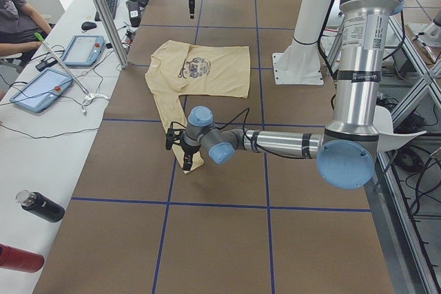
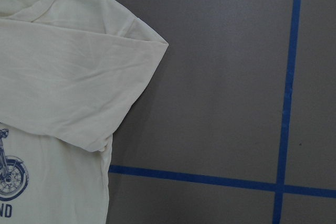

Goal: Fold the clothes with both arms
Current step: 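Grasp the cuff of the other sleeve with the left gripper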

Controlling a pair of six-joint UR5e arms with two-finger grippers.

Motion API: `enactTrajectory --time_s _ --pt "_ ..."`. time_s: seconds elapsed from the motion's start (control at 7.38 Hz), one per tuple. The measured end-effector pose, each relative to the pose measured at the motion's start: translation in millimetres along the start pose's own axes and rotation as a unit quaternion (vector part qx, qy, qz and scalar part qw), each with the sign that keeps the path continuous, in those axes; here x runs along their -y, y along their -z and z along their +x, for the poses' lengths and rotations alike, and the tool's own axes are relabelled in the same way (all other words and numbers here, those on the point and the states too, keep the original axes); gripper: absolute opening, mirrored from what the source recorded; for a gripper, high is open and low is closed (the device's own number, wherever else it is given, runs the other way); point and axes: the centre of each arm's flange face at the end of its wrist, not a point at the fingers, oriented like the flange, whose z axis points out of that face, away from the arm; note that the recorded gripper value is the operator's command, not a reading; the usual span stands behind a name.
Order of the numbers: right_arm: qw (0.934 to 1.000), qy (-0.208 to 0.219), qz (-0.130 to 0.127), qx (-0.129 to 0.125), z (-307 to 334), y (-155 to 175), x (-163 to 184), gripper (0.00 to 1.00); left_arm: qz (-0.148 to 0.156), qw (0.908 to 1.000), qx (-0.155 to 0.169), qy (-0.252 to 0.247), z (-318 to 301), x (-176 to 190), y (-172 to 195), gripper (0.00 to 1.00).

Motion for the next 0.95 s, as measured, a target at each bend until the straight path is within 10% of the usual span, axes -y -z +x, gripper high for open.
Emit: enactTrajectory --time_s 0.27,0.81,0.95 --pt "1.0 0.001 -0.002 -0.001 6 -1 -1 1.0 -0.017 0.9998 0.01 -0.003 -4 -11 -17 0.81" --pt "1.0 0.001 -0.002 -0.001 7 0 -1 1.0 -0.023 0.9996 0.014 -0.006 -4 -16 -24 0.03" --pt "1.0 0.0 -0.001 -0.001 8 0 0 1.0 -0.024 0.9996 0.013 -0.007 -2 -16 -24 0.0"
